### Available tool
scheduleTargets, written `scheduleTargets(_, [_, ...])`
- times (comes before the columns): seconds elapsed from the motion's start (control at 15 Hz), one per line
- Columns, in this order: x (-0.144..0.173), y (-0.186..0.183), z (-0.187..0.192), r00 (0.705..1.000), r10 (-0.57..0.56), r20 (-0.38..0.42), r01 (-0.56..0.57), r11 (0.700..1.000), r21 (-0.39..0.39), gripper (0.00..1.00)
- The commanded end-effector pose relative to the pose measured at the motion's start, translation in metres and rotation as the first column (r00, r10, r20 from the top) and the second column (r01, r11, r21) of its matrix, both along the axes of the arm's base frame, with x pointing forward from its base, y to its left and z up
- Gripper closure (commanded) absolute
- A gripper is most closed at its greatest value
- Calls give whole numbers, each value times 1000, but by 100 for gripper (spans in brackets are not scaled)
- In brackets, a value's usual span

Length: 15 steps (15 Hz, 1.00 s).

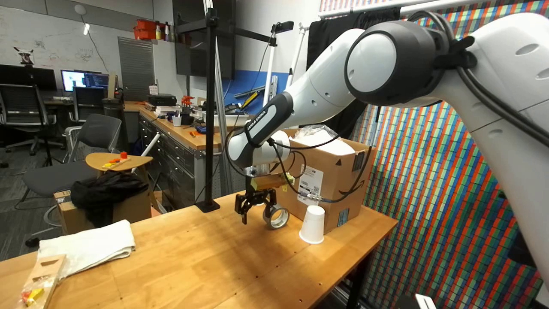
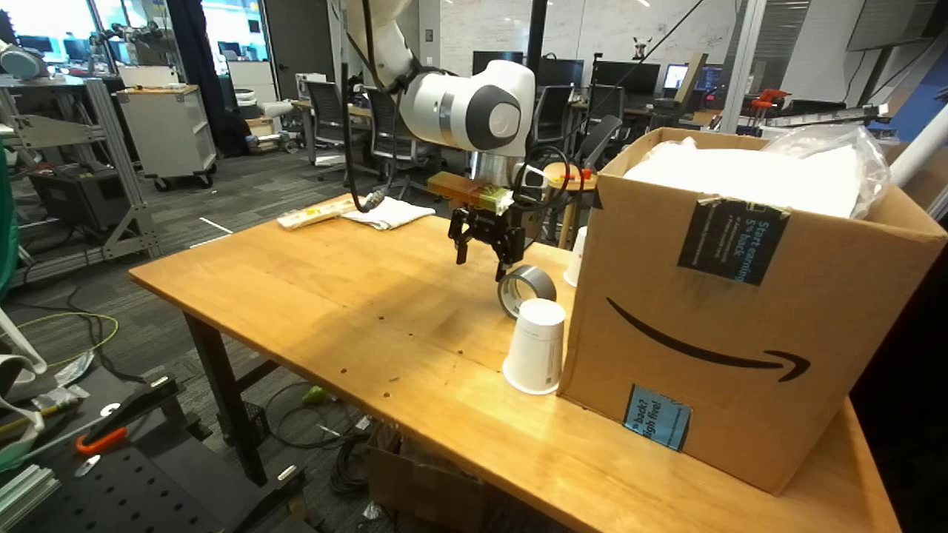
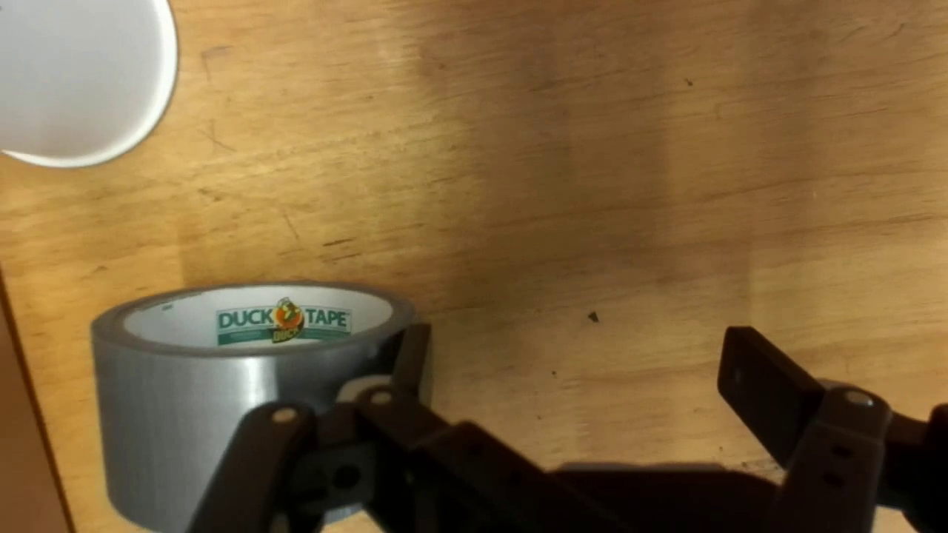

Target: Roll the grey masking tape to the right

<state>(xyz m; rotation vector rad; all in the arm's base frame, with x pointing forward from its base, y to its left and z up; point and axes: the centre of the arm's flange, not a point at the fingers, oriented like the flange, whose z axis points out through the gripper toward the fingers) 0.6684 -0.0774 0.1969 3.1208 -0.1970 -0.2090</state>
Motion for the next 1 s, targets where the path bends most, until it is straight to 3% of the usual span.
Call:
scheduleTargets(0.0, [-4, -21, 24, 1000, -13, 22, 14, 999, -40, 0])
scheduleTargets(0.4, [-4, -20, 45, 998, 8, 60, -3, 997, -81, 0])
scheduleTargets(0.93, [-7, 17, 32, 998, 52, 38, -50, 998, -41, 0])
